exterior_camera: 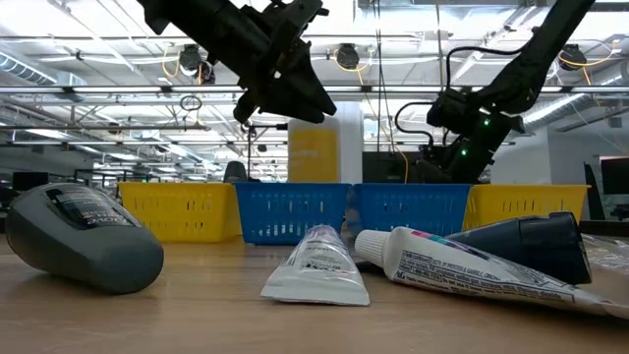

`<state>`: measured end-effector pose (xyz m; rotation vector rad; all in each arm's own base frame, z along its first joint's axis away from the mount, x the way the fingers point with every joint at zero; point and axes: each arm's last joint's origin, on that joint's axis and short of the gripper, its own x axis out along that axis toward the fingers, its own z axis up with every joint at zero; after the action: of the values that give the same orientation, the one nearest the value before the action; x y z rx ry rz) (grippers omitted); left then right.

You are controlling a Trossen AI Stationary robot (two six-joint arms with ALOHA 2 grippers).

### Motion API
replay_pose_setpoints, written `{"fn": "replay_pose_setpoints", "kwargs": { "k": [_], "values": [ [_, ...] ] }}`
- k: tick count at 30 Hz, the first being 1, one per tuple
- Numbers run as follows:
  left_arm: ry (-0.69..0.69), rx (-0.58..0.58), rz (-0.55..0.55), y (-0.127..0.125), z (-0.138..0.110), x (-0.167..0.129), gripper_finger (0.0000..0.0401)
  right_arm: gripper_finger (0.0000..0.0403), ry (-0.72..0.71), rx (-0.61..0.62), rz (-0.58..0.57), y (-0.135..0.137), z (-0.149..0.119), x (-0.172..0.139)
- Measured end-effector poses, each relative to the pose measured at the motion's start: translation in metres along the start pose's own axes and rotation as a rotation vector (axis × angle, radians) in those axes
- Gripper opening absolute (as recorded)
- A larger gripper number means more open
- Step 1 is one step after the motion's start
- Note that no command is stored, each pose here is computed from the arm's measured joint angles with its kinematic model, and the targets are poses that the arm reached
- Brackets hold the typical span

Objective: Pick & Place Travel size toiletries
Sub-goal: Put the black comb into the left blue bin

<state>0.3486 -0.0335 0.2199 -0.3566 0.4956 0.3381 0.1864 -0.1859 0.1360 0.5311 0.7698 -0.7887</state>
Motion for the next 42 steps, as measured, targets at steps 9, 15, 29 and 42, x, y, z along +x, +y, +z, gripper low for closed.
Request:
{"fn": "replay_pose_setpoints", "kwargs": {
  "k": [9,15,29,42],
  "values": [
    [-0.001,0.000,0.002,0.000,0.000,0.000,0.0104,0.0247,0.011,0.025,-0.013,-0.007,-0.001,0.003],
    [-0.002,0.000,0.002,0.000,0.000,0.000,0.0104,0.0247,0.026,0.022,0.035,-0.005,-0.002,0.005],
    [-0.002,0.000,0.001,0.000,0.000,0.000,0.0104,0.0247,0.039,0.029,0.039,-0.007,-0.010,0.007],
    [-0.001,0.000,0.000,0.000,0.000,0.000,0.0104,0.0110,0.053,0.028,0.055,-0.011,-0.025,0.009]
  ]
}}
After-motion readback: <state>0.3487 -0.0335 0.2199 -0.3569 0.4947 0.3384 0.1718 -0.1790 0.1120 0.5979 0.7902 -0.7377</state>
